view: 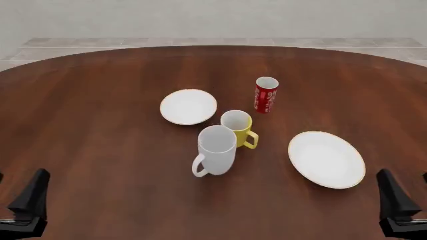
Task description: Put the white mug on the left plate.
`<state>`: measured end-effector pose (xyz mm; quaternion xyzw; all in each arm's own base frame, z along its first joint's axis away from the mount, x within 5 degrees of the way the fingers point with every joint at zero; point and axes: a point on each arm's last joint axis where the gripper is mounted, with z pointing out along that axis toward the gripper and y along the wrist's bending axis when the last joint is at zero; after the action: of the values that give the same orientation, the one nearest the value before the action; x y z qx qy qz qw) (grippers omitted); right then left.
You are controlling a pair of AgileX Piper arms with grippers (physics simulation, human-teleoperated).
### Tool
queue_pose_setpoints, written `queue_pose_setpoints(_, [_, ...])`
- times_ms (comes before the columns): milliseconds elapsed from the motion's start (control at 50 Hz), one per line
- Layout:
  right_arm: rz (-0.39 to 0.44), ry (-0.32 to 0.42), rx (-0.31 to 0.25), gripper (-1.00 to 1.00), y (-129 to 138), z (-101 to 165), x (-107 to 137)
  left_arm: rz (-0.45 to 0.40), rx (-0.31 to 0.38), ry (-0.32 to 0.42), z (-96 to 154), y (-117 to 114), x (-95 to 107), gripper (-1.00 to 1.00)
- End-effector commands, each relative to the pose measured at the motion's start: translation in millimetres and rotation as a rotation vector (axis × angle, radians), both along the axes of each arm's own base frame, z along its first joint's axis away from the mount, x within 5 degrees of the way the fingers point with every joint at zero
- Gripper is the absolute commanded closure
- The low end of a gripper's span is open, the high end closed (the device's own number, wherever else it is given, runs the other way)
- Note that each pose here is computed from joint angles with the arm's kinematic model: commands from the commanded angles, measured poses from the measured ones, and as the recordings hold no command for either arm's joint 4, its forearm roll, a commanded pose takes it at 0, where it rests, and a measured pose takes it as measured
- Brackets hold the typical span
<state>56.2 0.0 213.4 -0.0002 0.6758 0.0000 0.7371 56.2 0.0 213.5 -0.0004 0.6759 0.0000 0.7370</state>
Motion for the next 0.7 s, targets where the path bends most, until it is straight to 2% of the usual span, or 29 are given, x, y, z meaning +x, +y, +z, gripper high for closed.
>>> queue_pose_setpoints(20, [0.004, 0.002, -0.001, -1.00, 0.2, 0.3, 0.4, 0.003, -0.003, 0.004, 0.7, 0.2, 0.0, -1.00])
queue_pose_setpoints(300, [0.002, -0.001, 0.000, -1.00, 0.1, 1.5, 0.4, 0.004, 0.007, -0.004, 4.4, 0.2, -0.8, -1.00])
queue_pose_setpoints(580, [-0.001, -0.002, 0.007, -1.00, -0.1, 2.6, -0.1, -0.037, 0.025, -0.005, 19.9, -2.1, -3.6, -1.00])
queue_pose_setpoints(700, [-0.001, -0.001, 0.008, -1.00, -0.1, 2.4, -0.3, -0.058, 0.062, 0.002, 23.0, -3.4, -3.1, -1.00])
